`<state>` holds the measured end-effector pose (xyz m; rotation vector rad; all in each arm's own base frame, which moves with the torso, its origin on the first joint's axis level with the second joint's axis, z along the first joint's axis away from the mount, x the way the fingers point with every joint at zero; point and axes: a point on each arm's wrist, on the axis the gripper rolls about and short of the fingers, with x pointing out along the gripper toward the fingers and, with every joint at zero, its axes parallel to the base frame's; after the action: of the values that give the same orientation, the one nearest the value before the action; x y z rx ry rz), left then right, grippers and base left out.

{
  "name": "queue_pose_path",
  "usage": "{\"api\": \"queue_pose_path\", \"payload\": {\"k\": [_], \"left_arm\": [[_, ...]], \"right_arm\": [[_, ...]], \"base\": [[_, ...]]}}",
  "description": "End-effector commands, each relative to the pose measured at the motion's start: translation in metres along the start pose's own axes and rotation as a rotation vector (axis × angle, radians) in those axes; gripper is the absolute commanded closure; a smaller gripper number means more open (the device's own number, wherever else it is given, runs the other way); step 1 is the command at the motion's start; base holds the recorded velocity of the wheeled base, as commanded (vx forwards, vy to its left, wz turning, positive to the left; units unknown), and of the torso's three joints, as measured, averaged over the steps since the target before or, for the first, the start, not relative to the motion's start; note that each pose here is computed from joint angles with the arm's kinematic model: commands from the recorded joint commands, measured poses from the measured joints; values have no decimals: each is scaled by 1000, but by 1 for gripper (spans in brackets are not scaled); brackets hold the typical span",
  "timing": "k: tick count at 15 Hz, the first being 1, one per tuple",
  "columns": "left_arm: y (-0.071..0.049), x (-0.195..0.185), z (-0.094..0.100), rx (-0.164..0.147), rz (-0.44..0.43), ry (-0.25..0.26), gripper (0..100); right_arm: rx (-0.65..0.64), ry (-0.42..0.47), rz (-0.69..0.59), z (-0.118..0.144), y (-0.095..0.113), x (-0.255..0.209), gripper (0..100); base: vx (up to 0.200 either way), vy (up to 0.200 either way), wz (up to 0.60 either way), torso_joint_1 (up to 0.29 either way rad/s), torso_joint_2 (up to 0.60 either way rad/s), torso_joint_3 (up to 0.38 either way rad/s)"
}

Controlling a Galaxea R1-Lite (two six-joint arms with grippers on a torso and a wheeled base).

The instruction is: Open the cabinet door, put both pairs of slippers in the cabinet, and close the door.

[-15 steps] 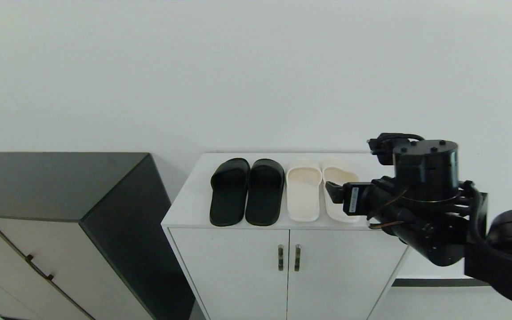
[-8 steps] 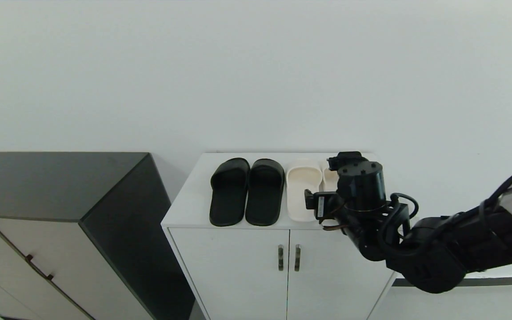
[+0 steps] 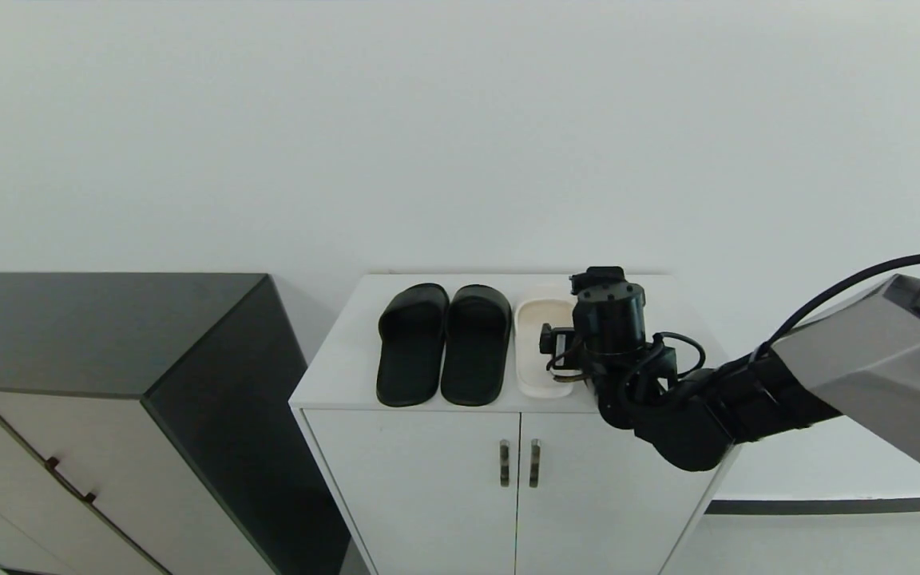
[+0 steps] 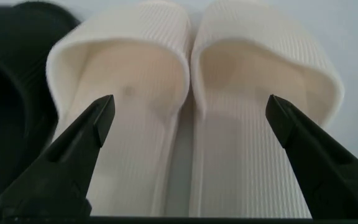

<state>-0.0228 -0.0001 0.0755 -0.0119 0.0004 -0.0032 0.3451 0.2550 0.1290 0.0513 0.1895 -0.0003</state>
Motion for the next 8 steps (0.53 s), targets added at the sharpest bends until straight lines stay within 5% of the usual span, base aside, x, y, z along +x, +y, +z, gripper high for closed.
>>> {"api": "queue_pose_path", "payload": {"k": [1, 8], "left_arm": [[0, 0, 0, 0, 0, 1, 100], [0, 0, 0, 0, 0, 1, 100]], "right_arm": [[-3, -10, -22, -3, 0, 18, 0], [-21, -45, -55, 0, -1, 47, 0]], "base": [[0, 0, 0, 0, 0, 0], [0, 0, 0, 0, 0, 0]]}}
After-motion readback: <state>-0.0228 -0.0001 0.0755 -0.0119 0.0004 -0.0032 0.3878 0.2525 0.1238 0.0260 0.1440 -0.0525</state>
